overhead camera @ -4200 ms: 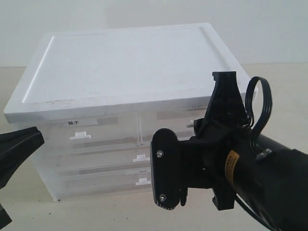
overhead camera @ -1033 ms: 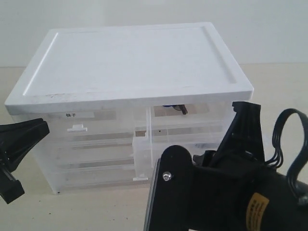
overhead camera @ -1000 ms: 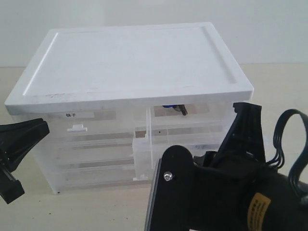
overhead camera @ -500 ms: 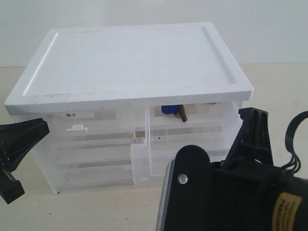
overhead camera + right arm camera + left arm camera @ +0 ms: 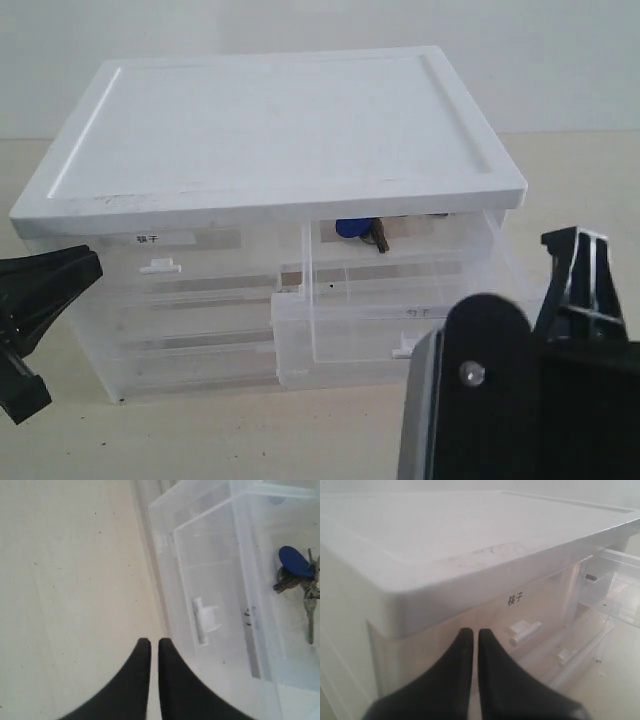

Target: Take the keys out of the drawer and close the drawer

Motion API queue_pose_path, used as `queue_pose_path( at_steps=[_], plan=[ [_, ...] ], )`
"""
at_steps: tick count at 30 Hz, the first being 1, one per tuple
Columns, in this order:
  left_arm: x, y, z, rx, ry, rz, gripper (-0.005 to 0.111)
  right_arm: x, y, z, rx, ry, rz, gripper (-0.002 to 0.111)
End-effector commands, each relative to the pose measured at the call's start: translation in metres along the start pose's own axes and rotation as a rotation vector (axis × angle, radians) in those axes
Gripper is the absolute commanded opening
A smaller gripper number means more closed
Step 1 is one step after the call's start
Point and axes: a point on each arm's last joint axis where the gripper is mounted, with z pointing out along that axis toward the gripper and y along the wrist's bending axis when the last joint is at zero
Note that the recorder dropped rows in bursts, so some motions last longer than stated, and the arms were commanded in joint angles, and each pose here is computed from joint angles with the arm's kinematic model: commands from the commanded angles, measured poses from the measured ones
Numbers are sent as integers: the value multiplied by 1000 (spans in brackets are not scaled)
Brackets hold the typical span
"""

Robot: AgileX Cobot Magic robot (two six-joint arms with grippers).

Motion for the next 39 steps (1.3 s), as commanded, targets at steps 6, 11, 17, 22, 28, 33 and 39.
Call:
queue_pose_path(
  at_steps=[6, 11, 17, 22, 28, 33, 39],
  plan=[
    [-1, 3, 1, -26, -7, -9, 5, -14, -47, -38, 242, -24, 150, 55],
    [0, 3, 1, -19, 1, -5, 5, -22, -41, -21, 265, 77, 31, 53],
    [0, 2, 1, -9, 5, 1, 5, -21, -42, -6, 138, 98, -20, 53],
    [0, 2, 1, -6, 4, 2, 5, -14, -57, 4, 88, 81, -30, 53],
    [0, 2, 1, -5, 3, 2, 5, -16, -50, 16, 35, 121, -104, 53],
    [0, 1, 1, 2, 6, 3, 5, -17, -45, 28, 14, 176, -126, 52],
    [0, 1, 1, 2, 6, -2, 5, -17, -44, 32, 10, 185, -133, 11]
  ],
)
